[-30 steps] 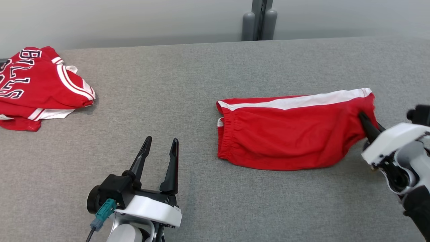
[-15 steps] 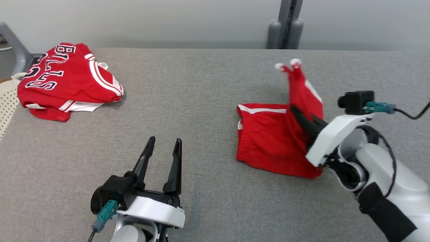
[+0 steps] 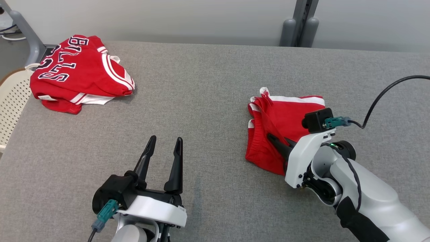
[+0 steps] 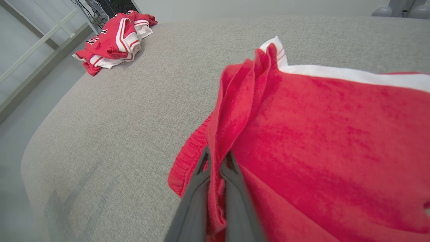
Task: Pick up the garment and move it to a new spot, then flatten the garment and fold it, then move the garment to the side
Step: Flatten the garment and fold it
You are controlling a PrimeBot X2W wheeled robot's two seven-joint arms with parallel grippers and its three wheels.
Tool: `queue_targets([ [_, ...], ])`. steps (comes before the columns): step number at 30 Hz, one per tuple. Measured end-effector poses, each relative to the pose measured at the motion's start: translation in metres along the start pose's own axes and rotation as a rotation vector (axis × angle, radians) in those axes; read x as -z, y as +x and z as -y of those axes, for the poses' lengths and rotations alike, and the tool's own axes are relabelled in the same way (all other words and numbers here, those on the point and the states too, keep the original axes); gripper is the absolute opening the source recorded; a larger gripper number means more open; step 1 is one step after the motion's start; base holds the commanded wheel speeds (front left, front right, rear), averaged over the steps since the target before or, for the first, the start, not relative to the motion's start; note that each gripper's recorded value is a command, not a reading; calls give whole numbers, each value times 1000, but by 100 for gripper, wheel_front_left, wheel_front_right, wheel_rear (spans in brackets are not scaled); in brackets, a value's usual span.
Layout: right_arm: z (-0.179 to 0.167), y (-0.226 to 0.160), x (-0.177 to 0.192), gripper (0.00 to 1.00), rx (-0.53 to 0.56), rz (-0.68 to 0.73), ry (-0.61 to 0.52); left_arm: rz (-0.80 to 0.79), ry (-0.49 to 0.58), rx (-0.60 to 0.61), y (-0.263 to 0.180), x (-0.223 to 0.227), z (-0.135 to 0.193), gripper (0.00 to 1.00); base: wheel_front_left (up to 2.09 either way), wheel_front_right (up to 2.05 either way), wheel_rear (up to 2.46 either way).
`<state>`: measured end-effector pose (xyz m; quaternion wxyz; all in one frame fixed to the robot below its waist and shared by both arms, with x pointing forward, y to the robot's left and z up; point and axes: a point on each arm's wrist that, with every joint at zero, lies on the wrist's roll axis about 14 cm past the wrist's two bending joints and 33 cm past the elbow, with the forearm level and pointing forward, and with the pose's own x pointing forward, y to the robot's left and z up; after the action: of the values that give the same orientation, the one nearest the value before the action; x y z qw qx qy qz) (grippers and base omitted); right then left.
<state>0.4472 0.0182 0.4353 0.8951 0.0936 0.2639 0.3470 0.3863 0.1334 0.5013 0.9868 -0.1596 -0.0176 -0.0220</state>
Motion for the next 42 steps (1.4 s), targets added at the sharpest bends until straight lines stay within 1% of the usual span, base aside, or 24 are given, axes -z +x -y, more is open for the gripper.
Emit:
queue_targets([
  [3, -1, 1, 3, 0, 0, -13, -25, 2, -2, -3, 0, -1, 0, 100, 0, 0, 0],
  [4, -3, 1, 3, 13, -2, -15, -31, 3, -3, -4, 1, -1, 0, 100, 0, 0, 0],
  [5, -4, 1, 3, 30, -6, -13, -35, 3, -3, -4, 1, -1, 0, 100, 0, 0, 0],
  [6, -7, 1, 3, 45, -11, -13, -39, 3, -3, -3, 1, -1, 0, 100, 0, 0, 0],
  [8, -12, 1, 2, 100, -26, -6, -50, 4, -4, -1, 2, -1, 1, 100, 0, 0, 0],
  [14, -27, -3, -5, 100, -66, 38, -70, 0, -5, 5, 3, 1, 3, 100, 0, 0, 0],
  [20, -20, -14, -20, 100, -48, 123, -84, -3, -6, 12, 4, 2, 5, 100, 0, 0, 0],
  [23, -10, -23, -38, 100, -19, 211, -63, -3, -4, 14, 5, 2, 6, 100, 0, 0, 0],
  [27, 17, -38, -62, 100, 61, 332, -45, -5, -4, 16, 6, 3, 6, 100, 0, 0, 0],
  [29, 27, -43, -65, 100, 99, 362, -52, -8, -4, 17, 7, 4, 6, 100, 0, 0, 0],
  [31, 29, -42, -62, 100, 114, 365, -35, -10, -4, 17, 7, 5, 6, 100, 0, 0, 0],
  [32, 29, -41, -59, 88, 118, 363, -30, -11, -4, 16, 7, 5, 6, 100, 0, 0, 0],
  [33, 28, -39, -56, 45, 119, 357, -29, -11, -4, 17, 7, 5, 5, 100, 0, 0, 0],
  [34, 27, -37, -52, 36, 120, 350, -26, -11, -2, 15, 8, 5, 5, 100, 0, 0, 0],
  [35, 27, -36, -49, 15, 124, 344, -19, -10, -1, 12, 8, 5, 4, 100, 0, 0, 0],
  [36, 29, -34, -46, 0, 128, 336, -14, -10, 0, 9, 8, 5, 3, 100, 0, 0, 0],
  [38, 31, -30, -37, 0, 138, 313, -7, -8, 2, 3, 8, 4, 0, 100, 0, 0, 0],
  [40, 34, -26, -27, 0, 149, 285, -29, -8, 4, -6, 7, 4, -2, 100, 0, 0, 0],
  [42, 36, -21, -18, 0, 155, 259, -27, -7, 6, -15, 6, 3, -5, 100, 0, 0, 0],
])
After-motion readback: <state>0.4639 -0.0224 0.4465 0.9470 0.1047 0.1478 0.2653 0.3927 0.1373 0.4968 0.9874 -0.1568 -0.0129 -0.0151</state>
